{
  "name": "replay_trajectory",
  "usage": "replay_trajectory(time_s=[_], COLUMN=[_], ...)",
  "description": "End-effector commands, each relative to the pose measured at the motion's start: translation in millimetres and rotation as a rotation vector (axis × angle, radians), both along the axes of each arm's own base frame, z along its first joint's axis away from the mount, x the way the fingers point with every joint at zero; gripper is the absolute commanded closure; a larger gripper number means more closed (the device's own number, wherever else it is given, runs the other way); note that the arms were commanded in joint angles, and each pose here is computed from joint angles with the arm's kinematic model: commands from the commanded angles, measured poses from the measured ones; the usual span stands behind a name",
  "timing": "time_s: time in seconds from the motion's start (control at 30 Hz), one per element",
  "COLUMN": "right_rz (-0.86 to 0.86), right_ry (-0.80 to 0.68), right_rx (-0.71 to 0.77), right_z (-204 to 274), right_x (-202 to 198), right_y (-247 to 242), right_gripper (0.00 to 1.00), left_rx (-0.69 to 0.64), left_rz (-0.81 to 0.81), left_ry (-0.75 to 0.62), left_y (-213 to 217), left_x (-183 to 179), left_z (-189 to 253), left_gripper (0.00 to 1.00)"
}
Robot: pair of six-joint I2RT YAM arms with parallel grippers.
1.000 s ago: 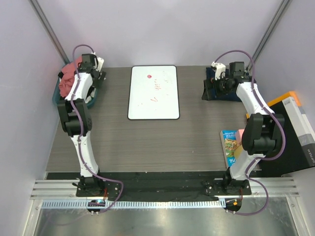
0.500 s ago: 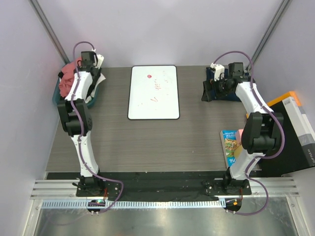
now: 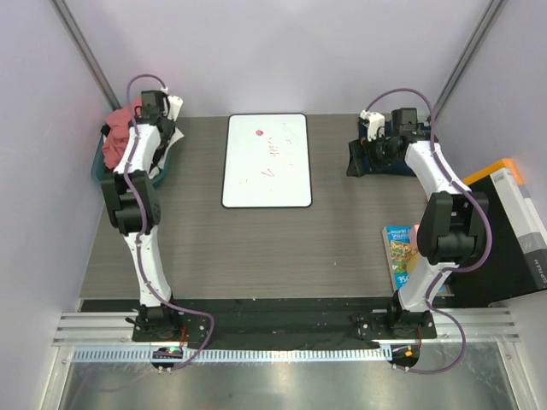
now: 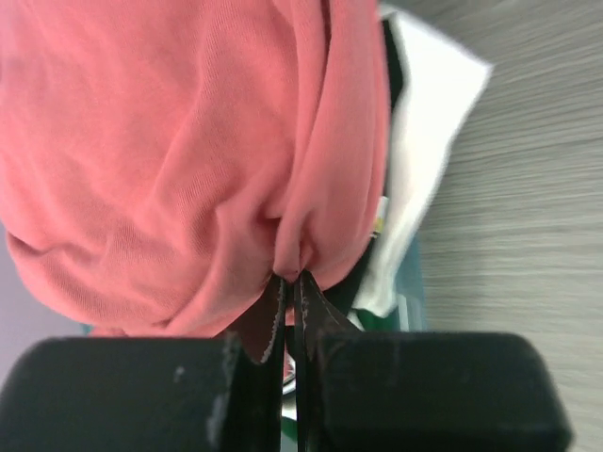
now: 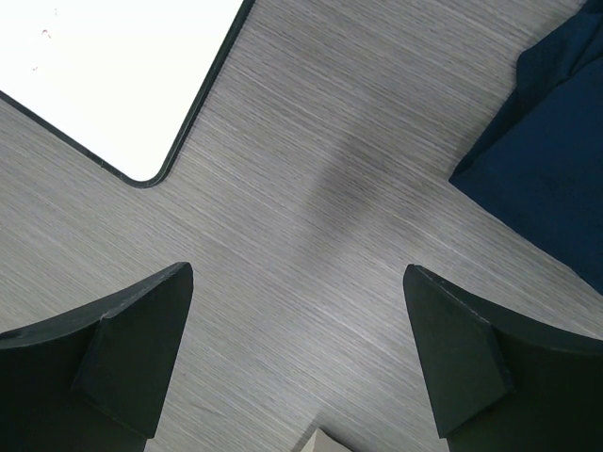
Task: Fold and stack the t-shirts
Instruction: Grab crumpled tshirt from bin with the left arm, then move the tshirt to the center of the board
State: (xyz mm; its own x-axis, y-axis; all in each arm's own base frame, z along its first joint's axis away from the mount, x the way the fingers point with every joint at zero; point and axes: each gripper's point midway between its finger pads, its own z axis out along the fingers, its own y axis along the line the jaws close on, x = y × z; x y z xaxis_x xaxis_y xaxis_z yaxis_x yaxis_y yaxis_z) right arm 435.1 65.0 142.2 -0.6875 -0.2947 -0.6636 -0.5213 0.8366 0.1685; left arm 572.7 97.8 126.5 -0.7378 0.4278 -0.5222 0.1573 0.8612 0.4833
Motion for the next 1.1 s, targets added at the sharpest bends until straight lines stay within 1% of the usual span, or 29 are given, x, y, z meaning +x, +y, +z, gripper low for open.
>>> replay_trajectory(time_s=[0.0, 0.03, 0.07, 0.1, 0.13, 0.17, 0.2, 0.23, 0.27, 0.3, 0.33, 0.37, 0.4, 0.43, 0.57, 0.6, 0.63, 0.67, 0.7, 0.73, 0.8, 0.83, 0.87, 0.9, 0.93, 0.97, 1.0, 1.03, 1.07], right_rz=[0.026, 0.029, 0.030, 0.033, 0.035, 0.035, 0.035, 0.038, 0.041, 0.040, 0.034, 0.022, 0.043, 0.043, 0.030, 0.031, 0.036, 0.040, 0.057, 0.071, 0.093, 0.125, 0.156, 0.199, 0.277, 0.318, 0.359, 0.423, 0.438], right_ry=[-0.066, -0.068, -0.071, -0.072, -0.076, -0.081, -0.078, -0.086, -0.088, -0.093, -0.107, -0.112, -0.130, -0.146, -0.205, -0.210, -0.225, -0.225, -0.221, -0.222, -0.201, -0.199, -0.179, -0.129, -0.116, -0.086, -0.001, 0.018, 0.043], right_rx=[-0.006, -0.009, -0.010, -0.010, -0.010, -0.008, -0.007, 0.004, 0.008, 0.010, 0.012, 0.014, 0.014, 0.012, -0.019, -0.028, -0.039, -0.049, -0.066, -0.077, -0.089, -0.095, -0.095, -0.093, -0.091, -0.089, -0.083, -0.097, -0.106], right_z=[23, 23, 25, 25, 26, 28, 27, 31, 32, 33, 37, 39, 42, 47, 66, 67, 72, 71, 67, 66, 60, 58, 52, 48, 45, 41, 30, 23, 18], right_x=[0, -1, -2, -3, -2, -2, -1, 1, 2, 5, 10, 13, 16, 20, 25, 24, 20, 18, 14, 12, 5, 2, -1, -13, -20, -26, -41, -48, -53], right_y=[2, 2, 2, 3, 3, 3, 3, 6, 8, 8, 8, 7, 20, 21, 18, 17, 15, 14, 12, 13, 12, 13, 16, 22, 29, 34, 37, 44, 44], right_gripper=[0.00, 0.00, 0.00, 0.00, 0.00, 0.00, 0.00, 0.00, 0.00, 0.00, 0.00, 0.00, 0.00, 0.00, 0.00, 0.00, 0.00, 0.00, 0.00, 0.00, 0.00, 0.00, 0.00, 0.00, 0.00, 0.00, 0.00, 0.00, 0.00], left_rx=[-0.269, -0.350, -0.396, -0.442, -0.517, -0.575, -0.635, -0.721, -0.806, -0.856, -0.904, -0.943, -0.952, -0.941, -0.780, -0.720, -0.662, -0.612, -0.564, -0.504, -0.456, -0.444, -0.407, -0.397, -0.399, -0.381, -0.381, -0.388, -0.377], left_rz=[-0.229, -0.325, -0.373, -0.447, -0.582, -0.634, -0.694, -0.843, -0.899, -0.972, -1.058, -1.099, -1.104, -1.109, -0.980, -0.922, -0.905, -0.881, -0.847, -0.859, -0.885, -0.903, -0.943, -0.961, -0.977, -1.015, -1.028, -1.049, -1.069], left_ry=[-0.324, -0.347, -0.381, -0.375, -0.384, -0.369, -0.337, -0.311, -0.268, -0.226, -0.168, -0.122, -0.101, -0.087, -0.150, -0.148, -0.118, -0.124, -0.103, -0.048, 0.010, 0.084, 0.118, 0.149, 0.205, 0.244, 0.275, 0.320, 0.350], left_y=[-79, -105, -124, -156, -199, -224, -248, -296, -323, -347, -385, -401, -411, -419, -392, -377, -366, -355, -344, -335, -324, -321, -316, -313, -311, -309, -307, -307, -306], left_x=[-4, -10, -17, -32, -47, -58, -72, -98, -115, -132, -154, -166, -170, -171, -141, -135, -132, -134, -133, -137, -153, -165, -172, -179, -189, -197, -202, -209, -213], left_z=[155, 171, 194, 210, 234, 243, 247, 263, 266, 267, 264, 261, 256, 248, 232, 223, 202, 200, 187, 160, 141, 114, 103, 93, 75, 65, 56, 43, 34], left_gripper=[1.00, 1.00, 1.00, 1.00, 1.00, 1.00, 1.00, 1.00, 1.00, 1.00, 1.00, 0.85, 0.49, 0.01, 0.00, 0.00, 0.00, 0.00, 0.00, 0.00, 0.00, 0.00, 0.00, 0.00, 0.00, 0.00, 0.00, 0.00, 0.00])
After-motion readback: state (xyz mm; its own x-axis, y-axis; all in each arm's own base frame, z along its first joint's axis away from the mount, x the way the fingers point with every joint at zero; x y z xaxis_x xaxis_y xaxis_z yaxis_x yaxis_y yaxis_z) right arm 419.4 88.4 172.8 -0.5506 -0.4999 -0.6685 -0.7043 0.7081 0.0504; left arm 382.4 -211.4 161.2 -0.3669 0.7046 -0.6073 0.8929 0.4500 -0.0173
